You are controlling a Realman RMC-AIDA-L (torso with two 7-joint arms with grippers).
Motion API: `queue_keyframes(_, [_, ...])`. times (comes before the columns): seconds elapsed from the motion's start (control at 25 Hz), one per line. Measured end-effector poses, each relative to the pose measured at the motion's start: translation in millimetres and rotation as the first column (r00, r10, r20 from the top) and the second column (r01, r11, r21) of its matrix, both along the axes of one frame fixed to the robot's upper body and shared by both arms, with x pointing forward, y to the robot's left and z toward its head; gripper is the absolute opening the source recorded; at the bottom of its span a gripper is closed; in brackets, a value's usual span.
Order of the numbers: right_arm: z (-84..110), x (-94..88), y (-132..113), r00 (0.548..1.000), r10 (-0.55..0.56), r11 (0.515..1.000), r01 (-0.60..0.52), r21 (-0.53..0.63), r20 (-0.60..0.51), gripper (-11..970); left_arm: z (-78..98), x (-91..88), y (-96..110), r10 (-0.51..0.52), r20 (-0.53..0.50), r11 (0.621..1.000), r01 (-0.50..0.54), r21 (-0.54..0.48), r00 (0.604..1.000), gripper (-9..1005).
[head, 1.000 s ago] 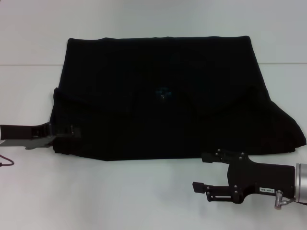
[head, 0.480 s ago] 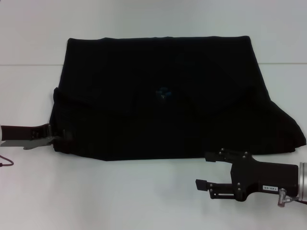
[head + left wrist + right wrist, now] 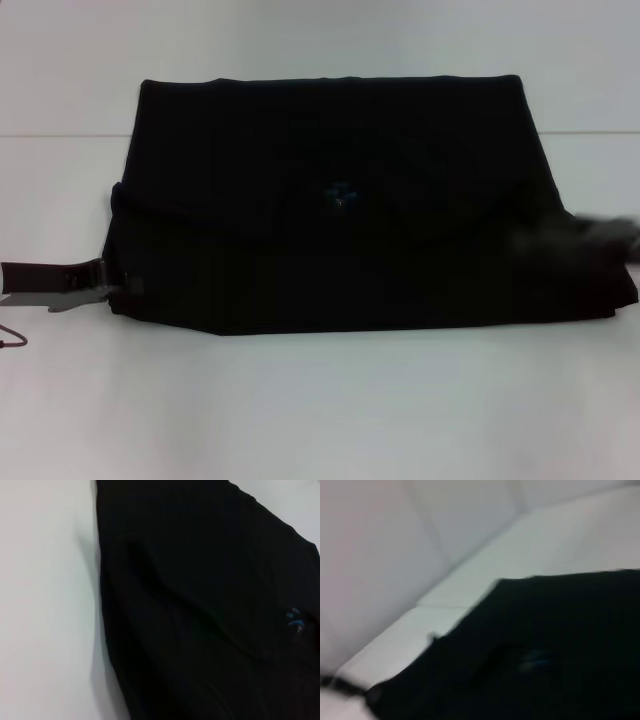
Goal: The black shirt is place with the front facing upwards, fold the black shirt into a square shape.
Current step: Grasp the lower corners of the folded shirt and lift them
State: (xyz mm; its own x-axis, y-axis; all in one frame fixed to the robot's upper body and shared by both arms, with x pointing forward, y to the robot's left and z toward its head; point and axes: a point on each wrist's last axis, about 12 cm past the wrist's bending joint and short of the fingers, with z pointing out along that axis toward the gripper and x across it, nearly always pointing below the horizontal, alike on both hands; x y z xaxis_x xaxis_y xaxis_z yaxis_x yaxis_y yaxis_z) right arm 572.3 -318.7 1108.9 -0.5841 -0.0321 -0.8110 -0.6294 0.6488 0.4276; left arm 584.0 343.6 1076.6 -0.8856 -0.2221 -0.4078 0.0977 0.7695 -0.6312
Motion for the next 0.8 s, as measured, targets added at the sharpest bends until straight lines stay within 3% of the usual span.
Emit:
queue_keyframes(0.16, [45.9, 24.9, -35, 0.971, -0.139, 0.990, 0.134, -0.036, -0.195, 811, 0.9, 0.0, 0, -0.005, -0.001, 1.000, 0.005, -0.002, 1.000, 43])
queue_keyframes(0.36, [73.6, 46.6, -50, 0.868, -0.318, 0.945, 0.259, -0.200, -0.382, 807, 0.5, -0.7, 1, -0.004, -0.002, 1.000, 0.004, -0.002, 1.000, 43])
queue_keyframes(0.52, [68.8, 54.2, -39, 0.838, -0.364, 0.910, 0.227, -0.346, -0.408, 804, 0.7, -0.2, -1, -0.007, -0.002, 1.000, 0.007, -0.004, 1.000, 43])
queue_keyframes(0.8, [35.0, 57.6, -14, 0.827, -0.347, 0.894, 0.149, -0.422, -0.442, 799, 0.6, -0.1, -2, -0.010, -0.003, 1.000, 0.010, -0.007, 1.000, 42])
